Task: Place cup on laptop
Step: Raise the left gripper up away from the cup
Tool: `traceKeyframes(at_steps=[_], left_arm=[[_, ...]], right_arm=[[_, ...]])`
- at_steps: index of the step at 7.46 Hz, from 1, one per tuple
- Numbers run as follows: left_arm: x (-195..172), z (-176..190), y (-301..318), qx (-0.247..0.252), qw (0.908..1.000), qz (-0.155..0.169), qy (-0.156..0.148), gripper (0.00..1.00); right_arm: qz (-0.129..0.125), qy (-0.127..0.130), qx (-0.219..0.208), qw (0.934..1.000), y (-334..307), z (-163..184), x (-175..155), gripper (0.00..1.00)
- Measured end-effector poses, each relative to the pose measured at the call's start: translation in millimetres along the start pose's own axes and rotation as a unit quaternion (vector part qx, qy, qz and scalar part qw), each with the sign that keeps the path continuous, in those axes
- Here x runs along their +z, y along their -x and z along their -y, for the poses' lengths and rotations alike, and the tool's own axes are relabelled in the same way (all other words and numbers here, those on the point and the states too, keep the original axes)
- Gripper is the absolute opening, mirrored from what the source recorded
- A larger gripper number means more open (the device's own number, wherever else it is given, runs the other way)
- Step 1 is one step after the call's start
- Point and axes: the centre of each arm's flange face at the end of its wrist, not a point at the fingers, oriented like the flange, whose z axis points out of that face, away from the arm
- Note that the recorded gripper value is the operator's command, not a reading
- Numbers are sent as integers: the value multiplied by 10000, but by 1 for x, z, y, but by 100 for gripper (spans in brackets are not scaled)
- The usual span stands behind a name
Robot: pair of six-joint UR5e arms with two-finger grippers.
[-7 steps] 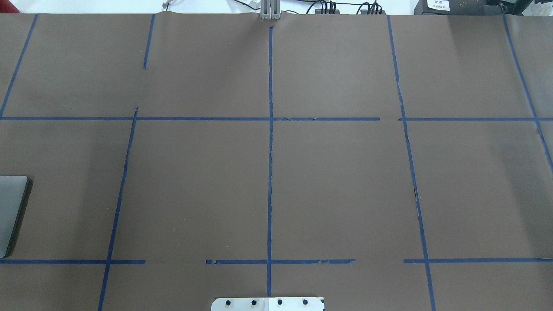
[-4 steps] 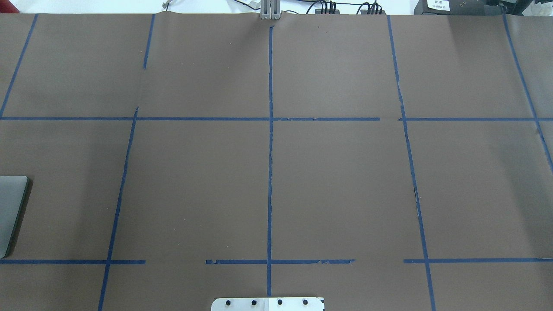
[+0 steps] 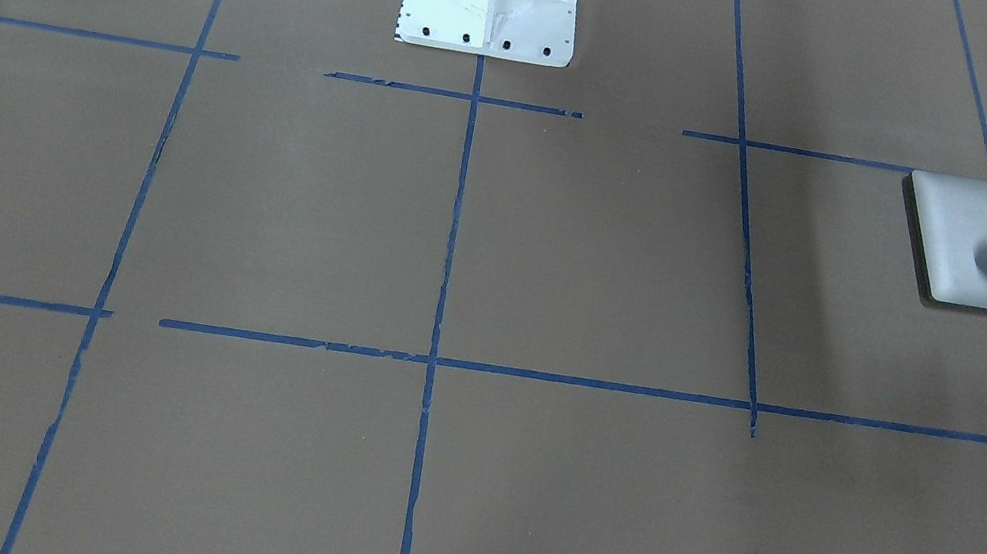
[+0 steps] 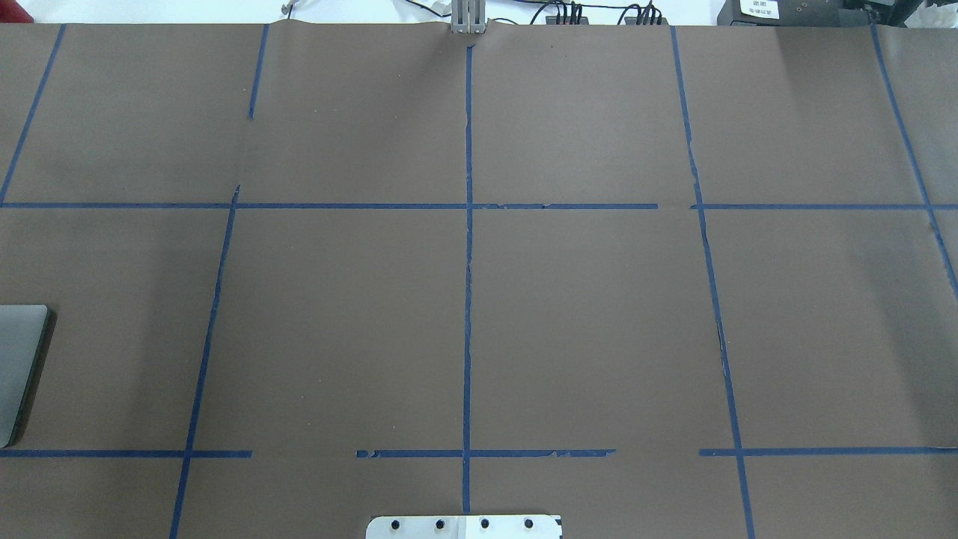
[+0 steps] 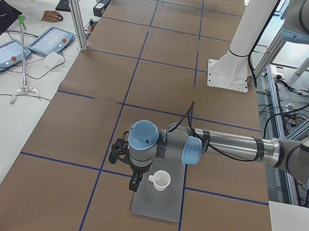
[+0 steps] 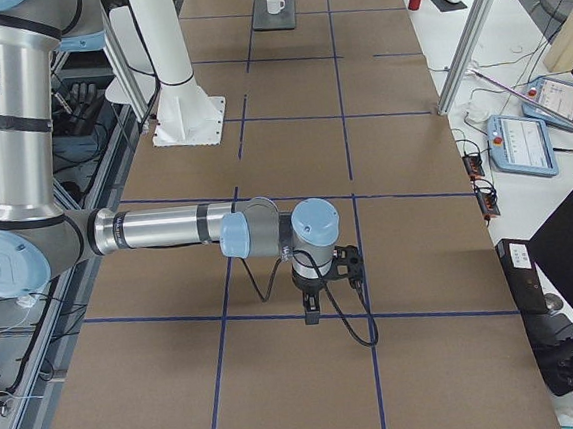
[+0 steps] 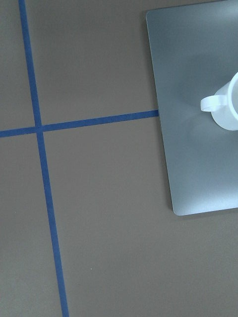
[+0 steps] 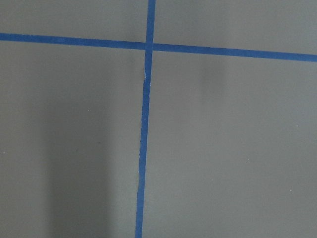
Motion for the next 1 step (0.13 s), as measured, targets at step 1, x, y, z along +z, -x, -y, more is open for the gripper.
traceKeyframes(at_steps=[1], left_arm=[[0, 0, 0, -2, 10000, 1, 3, 100]], right_arm=[[-1, 0, 0, 10000, 0, 0, 0, 100]])
